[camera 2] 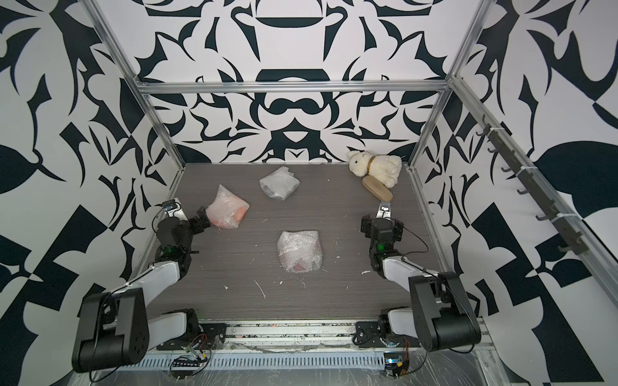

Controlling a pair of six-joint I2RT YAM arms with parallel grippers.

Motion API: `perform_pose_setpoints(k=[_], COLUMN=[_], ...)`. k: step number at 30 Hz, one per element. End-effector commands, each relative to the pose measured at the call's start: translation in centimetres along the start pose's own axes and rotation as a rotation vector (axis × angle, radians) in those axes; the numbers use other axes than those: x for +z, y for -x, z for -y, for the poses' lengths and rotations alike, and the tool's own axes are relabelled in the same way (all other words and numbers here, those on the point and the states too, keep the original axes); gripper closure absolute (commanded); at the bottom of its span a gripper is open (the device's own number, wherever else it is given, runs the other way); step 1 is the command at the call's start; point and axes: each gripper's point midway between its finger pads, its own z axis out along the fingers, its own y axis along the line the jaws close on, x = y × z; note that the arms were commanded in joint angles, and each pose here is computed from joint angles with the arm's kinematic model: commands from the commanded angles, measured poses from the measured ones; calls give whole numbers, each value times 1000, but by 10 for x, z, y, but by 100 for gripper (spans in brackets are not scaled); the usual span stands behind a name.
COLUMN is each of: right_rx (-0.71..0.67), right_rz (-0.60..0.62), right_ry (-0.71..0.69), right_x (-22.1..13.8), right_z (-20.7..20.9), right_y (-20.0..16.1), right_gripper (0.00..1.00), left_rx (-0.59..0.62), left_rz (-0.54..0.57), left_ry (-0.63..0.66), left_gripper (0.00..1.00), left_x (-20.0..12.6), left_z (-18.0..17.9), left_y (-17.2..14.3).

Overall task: Unpack dinner plates from bubble wrap
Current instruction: Unwrap the bubble wrap at the center of the board.

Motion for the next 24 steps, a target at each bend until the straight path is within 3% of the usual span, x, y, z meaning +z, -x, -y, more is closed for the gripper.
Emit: perform_pose_setpoints(k=[1,9,18,24], right_rx=[79,255,365,384], right_rz=[-52,-237,-520,-633], right_ry=[-21,225,557,706], right_x=[-14,-53,-82,-100], right_z=[6,-29,-89,-126], right_y=[13,8,-33,-57], right_gripper=[0,2,1,15], left_rx=[-105,-212,-81,91], left_rz=[-89,-293,-509,-597], left_ry=[38,-112,-395,-519], left_gripper=[1,1,1,1], left_x=[-7,-26,-80,-113], left_z=[-3,45,146,204], left_y=[-4,-16,-41,-53])
